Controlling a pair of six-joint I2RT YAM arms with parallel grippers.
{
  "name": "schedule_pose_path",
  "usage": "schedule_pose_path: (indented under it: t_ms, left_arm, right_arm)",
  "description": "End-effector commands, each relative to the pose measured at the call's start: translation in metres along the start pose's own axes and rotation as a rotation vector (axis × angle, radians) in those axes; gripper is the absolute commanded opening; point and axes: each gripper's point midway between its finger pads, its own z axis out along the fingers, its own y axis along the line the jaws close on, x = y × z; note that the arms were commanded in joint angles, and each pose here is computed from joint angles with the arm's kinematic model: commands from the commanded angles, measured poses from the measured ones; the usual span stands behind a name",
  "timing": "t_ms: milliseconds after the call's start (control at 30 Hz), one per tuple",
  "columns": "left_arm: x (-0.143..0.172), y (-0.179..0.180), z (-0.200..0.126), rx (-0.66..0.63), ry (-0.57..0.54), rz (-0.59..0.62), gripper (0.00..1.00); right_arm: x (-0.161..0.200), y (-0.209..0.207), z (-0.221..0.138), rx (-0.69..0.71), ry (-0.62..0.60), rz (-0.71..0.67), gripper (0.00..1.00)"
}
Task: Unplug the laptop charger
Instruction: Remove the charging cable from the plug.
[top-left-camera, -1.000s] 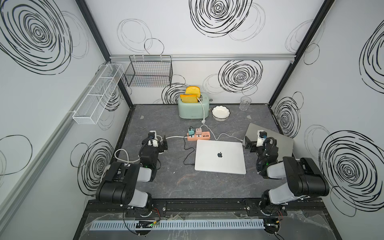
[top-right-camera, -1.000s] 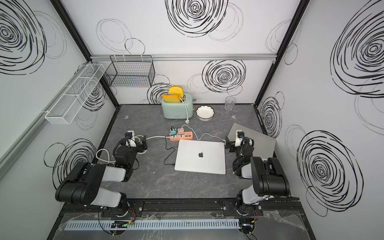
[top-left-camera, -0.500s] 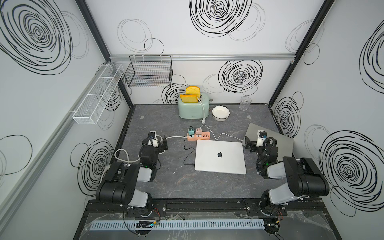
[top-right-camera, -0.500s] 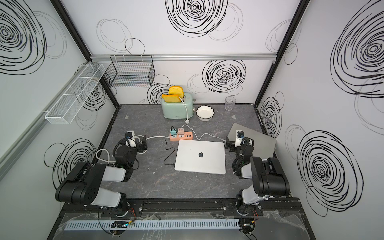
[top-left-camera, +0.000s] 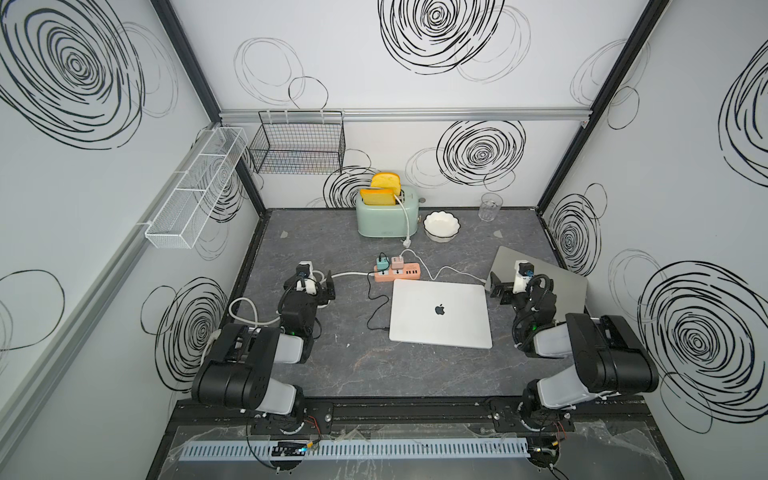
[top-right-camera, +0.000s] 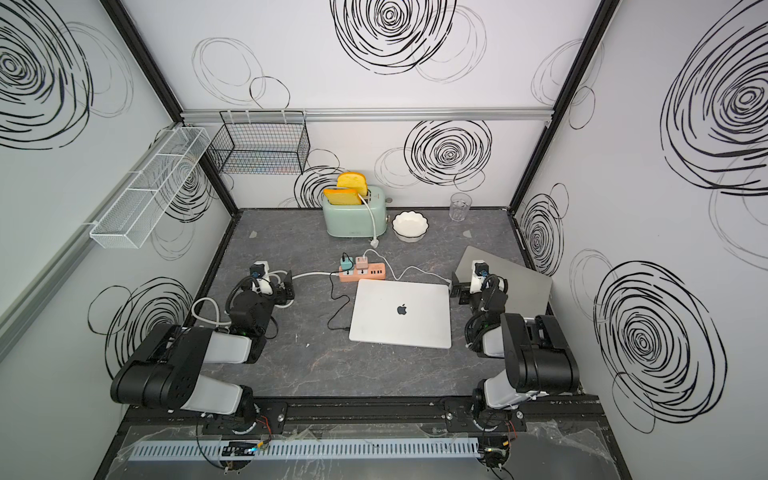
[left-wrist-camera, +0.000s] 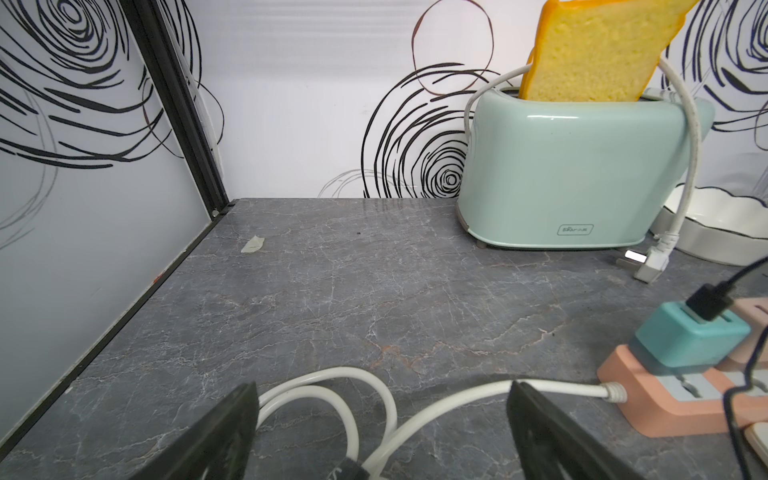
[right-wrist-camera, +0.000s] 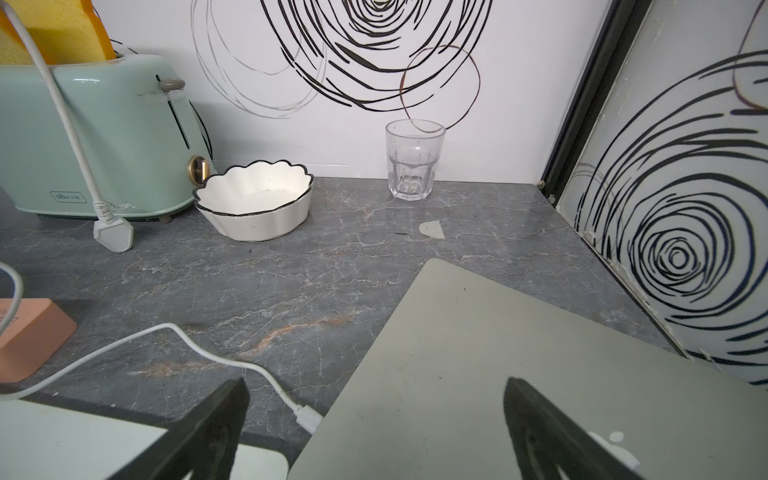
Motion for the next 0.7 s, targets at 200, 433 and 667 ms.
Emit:
schedule_pose_path:
  t_ms: [200,433,667]
  left_arm:
    - [-0.026,0.0,0.001,-0.008,-0.087,0.007,0.97]
    - [-0.05,0.004,0.01,-0.119,0.028,-0.033,0.97]
    - [-0.071,-0.028,0.0,0.0,0.28,-0.311,0.97]
  right_arm:
    - [-0.011,-0.004,0.003,0.017,-0.031,0.004,0.99]
    - [-0.035,0.011,0.014,0.048,0.044,-0.072,0.99]
    - [-0.074,0.044,0.05,0.086,0.233,0.055,0.99]
